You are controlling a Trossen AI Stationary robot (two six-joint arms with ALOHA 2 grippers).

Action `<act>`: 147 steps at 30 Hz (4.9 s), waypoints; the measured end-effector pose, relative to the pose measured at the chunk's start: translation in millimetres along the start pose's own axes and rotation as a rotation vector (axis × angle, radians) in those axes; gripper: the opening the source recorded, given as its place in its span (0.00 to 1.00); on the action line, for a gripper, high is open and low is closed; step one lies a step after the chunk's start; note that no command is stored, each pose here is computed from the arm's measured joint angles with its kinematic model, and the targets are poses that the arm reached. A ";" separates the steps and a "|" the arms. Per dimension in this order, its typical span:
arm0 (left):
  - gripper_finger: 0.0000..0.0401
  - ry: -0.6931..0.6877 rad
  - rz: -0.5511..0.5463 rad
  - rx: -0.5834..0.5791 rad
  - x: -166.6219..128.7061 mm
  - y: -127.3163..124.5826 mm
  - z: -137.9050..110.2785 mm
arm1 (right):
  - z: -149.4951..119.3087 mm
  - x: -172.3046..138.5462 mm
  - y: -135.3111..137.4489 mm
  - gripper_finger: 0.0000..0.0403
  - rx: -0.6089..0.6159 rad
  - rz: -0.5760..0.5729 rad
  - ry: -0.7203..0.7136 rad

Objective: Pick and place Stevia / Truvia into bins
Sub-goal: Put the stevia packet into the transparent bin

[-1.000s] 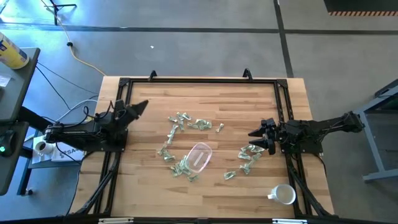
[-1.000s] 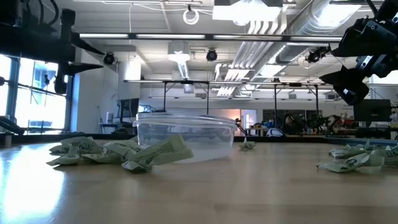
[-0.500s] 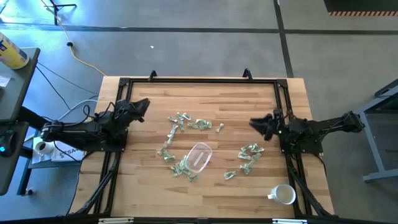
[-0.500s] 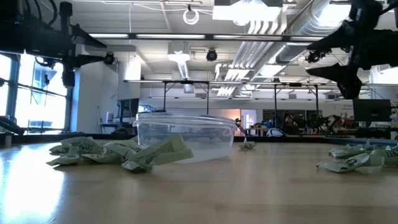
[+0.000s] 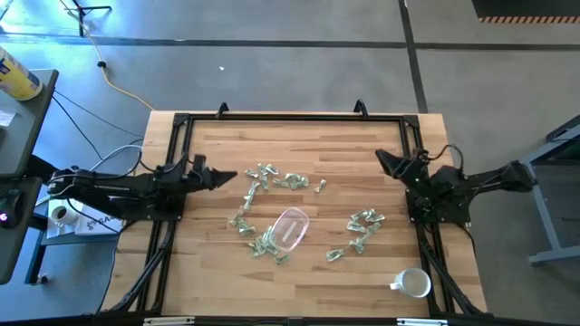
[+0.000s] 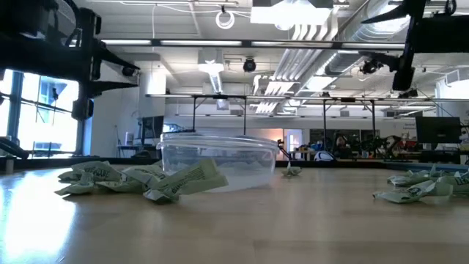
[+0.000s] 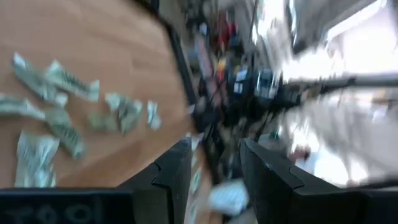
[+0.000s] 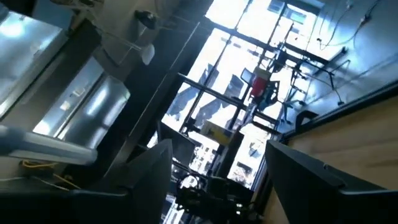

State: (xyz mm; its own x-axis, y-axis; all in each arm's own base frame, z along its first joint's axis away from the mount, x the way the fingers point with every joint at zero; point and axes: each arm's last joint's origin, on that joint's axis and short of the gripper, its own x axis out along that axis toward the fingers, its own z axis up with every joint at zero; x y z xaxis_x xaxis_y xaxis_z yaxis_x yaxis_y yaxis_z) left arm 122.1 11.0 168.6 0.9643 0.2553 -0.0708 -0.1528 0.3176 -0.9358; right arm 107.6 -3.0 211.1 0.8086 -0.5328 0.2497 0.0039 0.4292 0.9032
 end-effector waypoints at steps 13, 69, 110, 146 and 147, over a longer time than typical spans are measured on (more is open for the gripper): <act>0.43 0.146 0.094 0.071 7.9 12.9 -6.2 | -61.4 100.3 6.1 0.62 -0.490 -0.867 0.704; 0.43 0.160 0.203 0.088 7.1 24.9 -2.2 | -128.3 239.5 -32.5 0.02 -0.985 -0.408 1.665; 0.43 0.199 0.241 0.144 5.7 29.4 -4.1 | -188.2 229.3 -23.5 0.39 -1.057 -0.541 1.667; 0.43 0.204 0.237 0.196 5.7 29.4 -4.0 | -248.9 60.3 21.5 0.50 -1.127 -0.496 1.739; 0.43 0.204 0.237 0.196 5.7 29.4 -4.0 | -251.8 59.1 18.5 0.50 -1.132 -0.499 1.744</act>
State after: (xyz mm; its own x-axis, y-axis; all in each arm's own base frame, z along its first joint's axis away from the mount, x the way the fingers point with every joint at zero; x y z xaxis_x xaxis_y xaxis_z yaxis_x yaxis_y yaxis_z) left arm 124.0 18.2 139.3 0.9173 0.1622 -0.3637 -0.3970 0.4457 -0.8023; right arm 303.6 157.1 154.7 0.2038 0.0506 -0.9777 0.0595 0.9962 0.0640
